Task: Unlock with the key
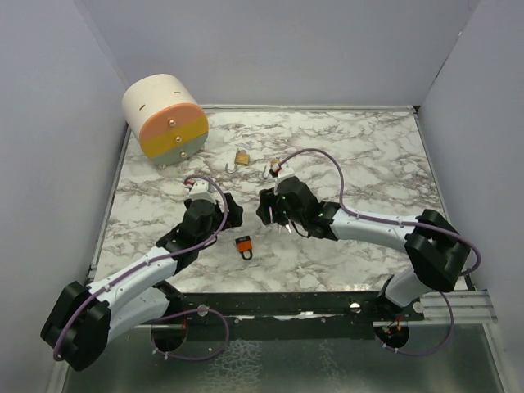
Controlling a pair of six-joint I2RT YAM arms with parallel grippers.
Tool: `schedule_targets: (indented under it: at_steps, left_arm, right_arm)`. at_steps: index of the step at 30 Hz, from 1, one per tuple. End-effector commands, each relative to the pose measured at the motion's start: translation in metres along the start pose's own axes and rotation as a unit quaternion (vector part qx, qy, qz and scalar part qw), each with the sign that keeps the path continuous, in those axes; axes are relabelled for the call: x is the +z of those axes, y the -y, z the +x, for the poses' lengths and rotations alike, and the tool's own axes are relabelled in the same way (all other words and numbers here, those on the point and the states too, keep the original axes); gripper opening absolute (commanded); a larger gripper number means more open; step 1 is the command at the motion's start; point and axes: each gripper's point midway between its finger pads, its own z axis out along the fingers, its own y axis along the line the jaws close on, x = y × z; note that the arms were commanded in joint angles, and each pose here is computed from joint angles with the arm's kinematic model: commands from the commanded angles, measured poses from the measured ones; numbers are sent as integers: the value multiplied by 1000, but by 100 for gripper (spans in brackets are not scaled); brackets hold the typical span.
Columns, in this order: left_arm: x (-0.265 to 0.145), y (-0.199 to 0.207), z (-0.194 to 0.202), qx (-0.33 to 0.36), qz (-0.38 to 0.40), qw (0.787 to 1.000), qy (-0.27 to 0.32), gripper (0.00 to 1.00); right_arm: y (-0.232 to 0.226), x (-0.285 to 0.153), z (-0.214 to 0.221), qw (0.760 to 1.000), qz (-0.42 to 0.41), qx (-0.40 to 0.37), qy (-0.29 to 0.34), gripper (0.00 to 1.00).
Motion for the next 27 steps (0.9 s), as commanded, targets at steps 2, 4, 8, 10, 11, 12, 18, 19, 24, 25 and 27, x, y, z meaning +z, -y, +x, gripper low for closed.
schedule_targets:
  at_steps: [2,4,8,10,11,12,18,19,24,25,27]
  left_arm:
    - [5,10,-1,2,19,1000,-8,99]
    - [5,11,0,1,24,1000,-9,99]
    - [5,12,-1,3,25,1000,-6,99]
    - [5,13,-3,7,25,1000,-8,99]
    - [5,14,-3,8,26,1000,-8,99]
    - [5,14,-4,9,27,1000,-7,99]
    - [4,14,-3,3,29,1000,-6,99]
    - [4,14,-3,3,28,1000,-6,99]
    - [3,12,-3,5,24,1000,-6,99]
    - [3,12,-3,4,24,1000,-6,99]
    - [3,11,-2,4,25,1000,-7,99]
  right_arm:
    - [19,-3,-15,997,58,-56,6,57]
    - [25,1,-7,995,73,-68,-10,55]
    - [37,9,6,992,90,-76,-32,52]
    - [40,12,9,992,90,-78,-38,51]
    - [41,13,11,992,91,-78,-39,51]
    - [43,15,12,992,92,-79,-40,51]
    - [54,26,20,990,100,-83,-59,50]
    - [56,27,22,990,100,-84,-61,49]
    - [64,34,29,989,103,-80,-72,46]
    - [65,35,29,989,102,-79,-73,45]
    - [67,36,29,989,101,-77,-73,43]
